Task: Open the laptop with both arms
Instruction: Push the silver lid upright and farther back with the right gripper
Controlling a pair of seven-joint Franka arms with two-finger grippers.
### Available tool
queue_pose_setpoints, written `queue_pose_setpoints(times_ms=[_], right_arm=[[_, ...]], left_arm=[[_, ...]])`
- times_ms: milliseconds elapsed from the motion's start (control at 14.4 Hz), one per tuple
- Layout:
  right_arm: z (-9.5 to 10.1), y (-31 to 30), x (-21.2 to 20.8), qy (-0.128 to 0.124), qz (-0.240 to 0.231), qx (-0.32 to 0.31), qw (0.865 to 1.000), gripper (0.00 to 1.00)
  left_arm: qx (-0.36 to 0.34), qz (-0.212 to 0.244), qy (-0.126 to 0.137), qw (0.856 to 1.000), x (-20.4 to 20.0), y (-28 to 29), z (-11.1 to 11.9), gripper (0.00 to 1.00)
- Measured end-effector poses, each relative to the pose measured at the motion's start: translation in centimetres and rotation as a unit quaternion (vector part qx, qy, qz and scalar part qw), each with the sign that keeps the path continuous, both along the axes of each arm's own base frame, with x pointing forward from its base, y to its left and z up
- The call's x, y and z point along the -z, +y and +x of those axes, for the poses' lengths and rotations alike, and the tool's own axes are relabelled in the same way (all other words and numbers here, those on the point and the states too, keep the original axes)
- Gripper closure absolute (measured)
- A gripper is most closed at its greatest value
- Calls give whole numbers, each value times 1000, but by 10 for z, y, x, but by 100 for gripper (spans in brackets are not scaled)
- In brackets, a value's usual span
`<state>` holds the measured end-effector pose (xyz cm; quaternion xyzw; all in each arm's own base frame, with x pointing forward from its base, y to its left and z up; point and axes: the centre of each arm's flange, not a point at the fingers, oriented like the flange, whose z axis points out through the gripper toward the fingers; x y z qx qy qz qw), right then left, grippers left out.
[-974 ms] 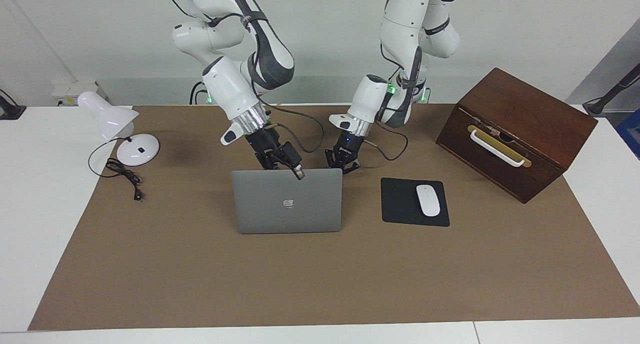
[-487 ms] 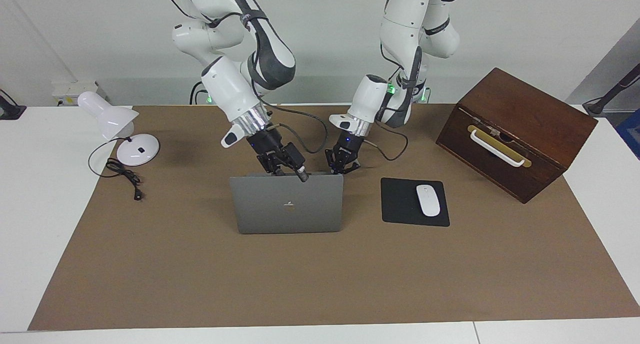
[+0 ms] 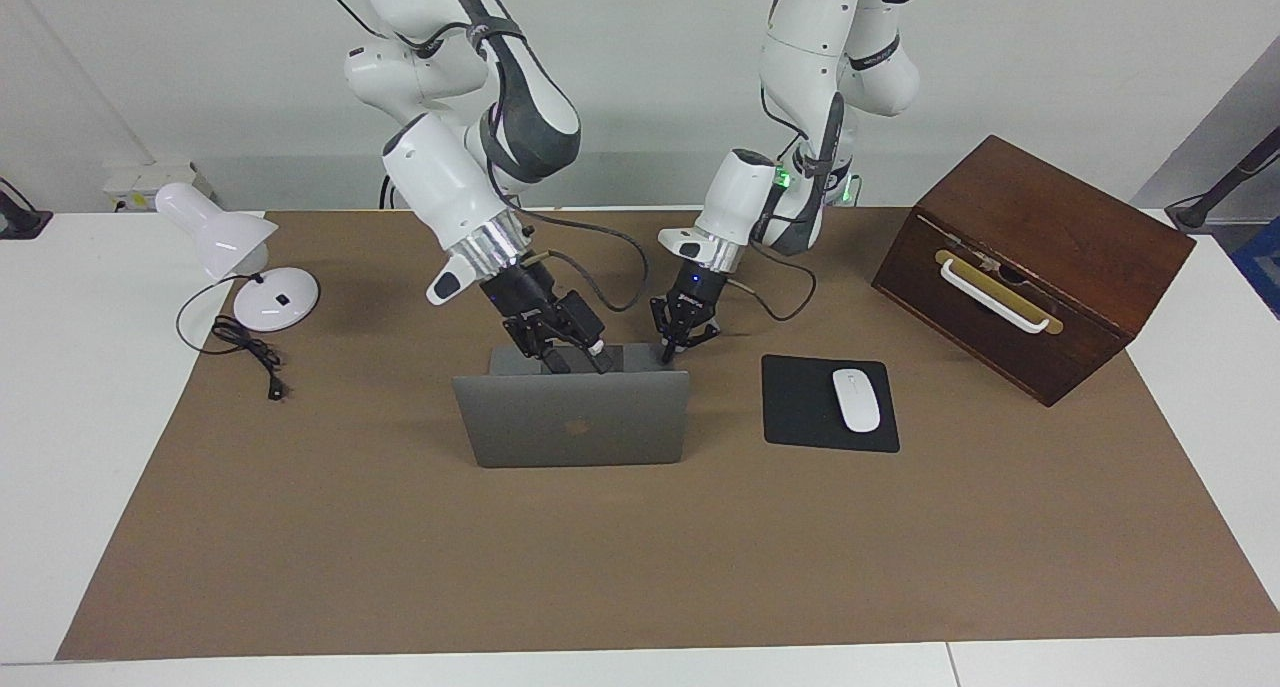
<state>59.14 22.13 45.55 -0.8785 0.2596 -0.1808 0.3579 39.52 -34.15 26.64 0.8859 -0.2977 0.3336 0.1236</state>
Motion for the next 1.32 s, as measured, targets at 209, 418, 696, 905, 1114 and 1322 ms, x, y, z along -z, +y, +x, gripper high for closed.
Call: queue_pose_setpoints(times_ms=[209, 418, 696, 905, 1114, 1322], right_arm=[[10, -5, -5, -3, 2, -1, 1000, 0], [17, -7, -8, -6, -2, -4, 1000, 0], [22, -10, -8, -7, -6, -5, 1000, 0], [25, -10, -8, -9, -5, -5, 1000, 0], [32, -10, -7, -11, -2, -4, 1000, 0], [36, -10, -7, -12, -1, -2, 1000, 0]], left_arm=[[0, 0, 0, 1000, 0, 0, 0, 99], [0, 0, 0, 1000, 0, 0, 0, 99], [0, 0, 0, 1000, 0, 0, 0, 99], [0, 0, 0, 1000, 0, 0, 0, 99], [0, 0, 0, 1000, 0, 0, 0, 99], [0, 0, 0, 1000, 0, 0, 0, 99]])
